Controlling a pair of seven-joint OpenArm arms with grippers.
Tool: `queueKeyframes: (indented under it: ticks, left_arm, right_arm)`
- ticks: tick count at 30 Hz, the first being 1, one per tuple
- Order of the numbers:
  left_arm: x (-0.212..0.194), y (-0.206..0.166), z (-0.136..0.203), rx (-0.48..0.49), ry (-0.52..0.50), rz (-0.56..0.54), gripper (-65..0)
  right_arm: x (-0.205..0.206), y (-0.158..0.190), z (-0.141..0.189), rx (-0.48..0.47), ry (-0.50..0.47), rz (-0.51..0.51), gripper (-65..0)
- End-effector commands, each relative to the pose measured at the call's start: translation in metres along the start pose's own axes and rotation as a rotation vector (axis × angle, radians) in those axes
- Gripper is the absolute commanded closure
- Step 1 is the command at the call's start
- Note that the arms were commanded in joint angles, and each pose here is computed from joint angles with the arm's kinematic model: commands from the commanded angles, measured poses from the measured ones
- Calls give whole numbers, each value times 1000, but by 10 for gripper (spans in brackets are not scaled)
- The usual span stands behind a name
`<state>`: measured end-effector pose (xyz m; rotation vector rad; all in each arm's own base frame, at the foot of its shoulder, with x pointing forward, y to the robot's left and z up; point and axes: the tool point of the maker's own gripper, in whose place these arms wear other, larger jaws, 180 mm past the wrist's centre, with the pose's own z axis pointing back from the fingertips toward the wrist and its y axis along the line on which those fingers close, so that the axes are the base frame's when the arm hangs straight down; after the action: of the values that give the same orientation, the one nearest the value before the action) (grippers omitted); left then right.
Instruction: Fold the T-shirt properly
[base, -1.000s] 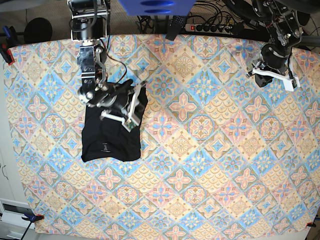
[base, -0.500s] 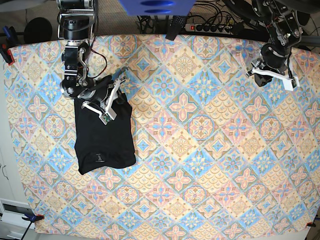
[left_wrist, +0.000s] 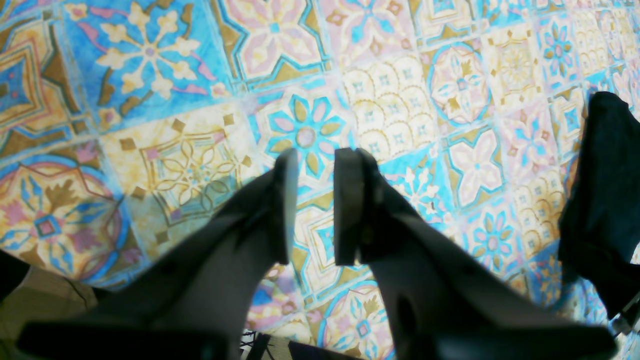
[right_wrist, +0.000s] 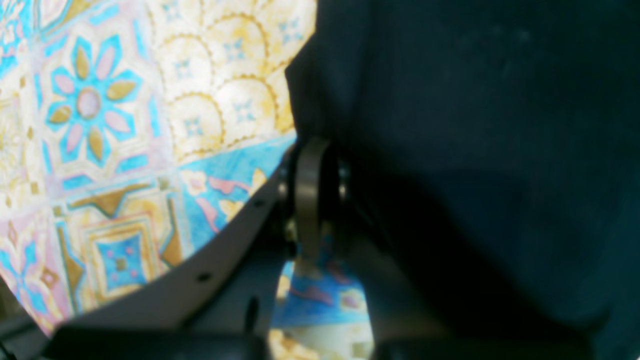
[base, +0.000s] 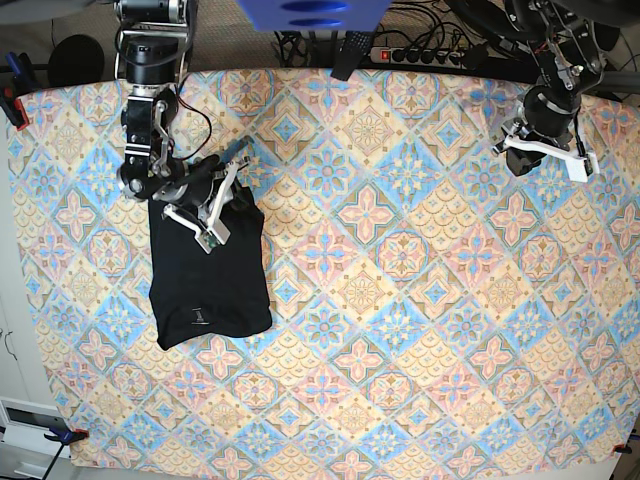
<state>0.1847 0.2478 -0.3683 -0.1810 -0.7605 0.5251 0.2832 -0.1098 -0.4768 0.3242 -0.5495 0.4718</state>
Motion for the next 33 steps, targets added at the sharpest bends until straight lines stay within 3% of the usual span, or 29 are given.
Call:
queueKeyframes:
  ticks: [1, 15, 19, 26, 30, 33]
  left_arm:
    - [6, -1, 4, -7, -25, -10, -112]
    - [-2, 4, 8, 4, -4, -8, -112]
    - [-3, 4, 8, 5, -2, -8, -112]
    - [-8, 7, 11, 12, 12, -8, -112]
    - [-14, 9, 24, 18, 25, -28, -105]
    - [-16, 18, 34, 32, 52, -74, -27]
  right_arm:
    - [20, -23, 6, -75, -21, 19, -35]
    - [24, -27, 12, -93, -8, 31, -35]
    - [55, -32, 35, -153, -63, 104, -35]
    - [30, -13, 76, -227, -28, 168, -35]
    - [-10, -23, 110, -311, 30, 115, -34]
    - [-44, -31, 131, -363, 82, 60, -34]
